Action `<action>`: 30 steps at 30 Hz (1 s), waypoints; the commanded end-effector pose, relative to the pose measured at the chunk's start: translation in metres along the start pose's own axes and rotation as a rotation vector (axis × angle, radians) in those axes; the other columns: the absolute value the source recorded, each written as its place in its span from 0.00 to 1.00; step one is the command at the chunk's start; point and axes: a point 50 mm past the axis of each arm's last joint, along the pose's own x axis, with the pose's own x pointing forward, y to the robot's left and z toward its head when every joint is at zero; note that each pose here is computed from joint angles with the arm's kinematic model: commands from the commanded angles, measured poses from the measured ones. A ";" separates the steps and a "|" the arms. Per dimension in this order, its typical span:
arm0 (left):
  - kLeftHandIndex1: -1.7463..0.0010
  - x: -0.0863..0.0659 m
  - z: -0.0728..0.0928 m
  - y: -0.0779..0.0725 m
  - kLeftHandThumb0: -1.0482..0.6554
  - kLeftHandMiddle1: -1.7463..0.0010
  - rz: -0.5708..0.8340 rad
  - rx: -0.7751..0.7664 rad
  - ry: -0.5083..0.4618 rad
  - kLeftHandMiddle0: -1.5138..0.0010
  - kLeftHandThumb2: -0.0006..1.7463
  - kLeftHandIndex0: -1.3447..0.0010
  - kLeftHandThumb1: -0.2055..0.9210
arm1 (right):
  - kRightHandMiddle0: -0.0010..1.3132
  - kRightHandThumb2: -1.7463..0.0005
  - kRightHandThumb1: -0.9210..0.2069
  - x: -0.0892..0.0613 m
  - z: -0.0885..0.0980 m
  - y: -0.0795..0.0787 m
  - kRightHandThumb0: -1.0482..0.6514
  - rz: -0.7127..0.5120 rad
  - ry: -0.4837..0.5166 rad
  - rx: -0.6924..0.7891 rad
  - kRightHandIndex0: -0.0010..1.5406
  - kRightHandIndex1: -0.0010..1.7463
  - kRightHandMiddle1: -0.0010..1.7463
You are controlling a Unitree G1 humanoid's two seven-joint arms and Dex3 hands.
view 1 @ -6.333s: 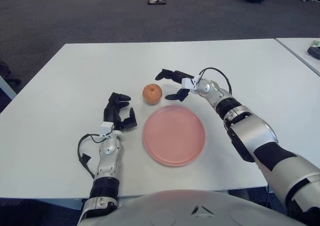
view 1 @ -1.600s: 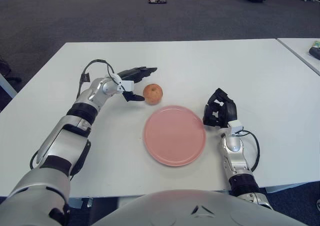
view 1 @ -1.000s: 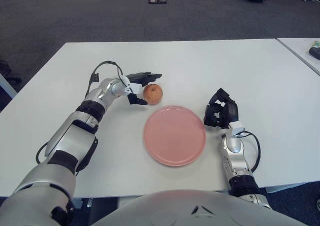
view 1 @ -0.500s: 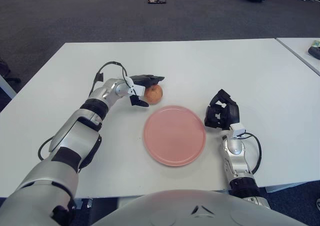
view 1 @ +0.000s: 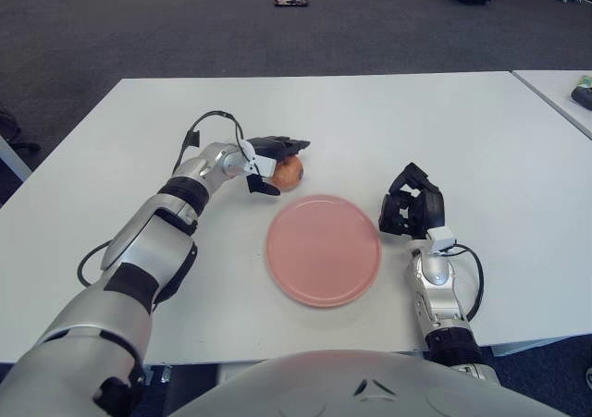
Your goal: Put the apple into the plate.
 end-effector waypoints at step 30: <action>0.18 0.009 0.005 -0.022 0.15 0.22 0.034 0.244 -0.023 1.00 0.60 1.00 0.47 | 0.56 0.14 0.66 -0.002 0.006 -0.007 0.30 -0.026 -0.031 -0.010 0.85 1.00 1.00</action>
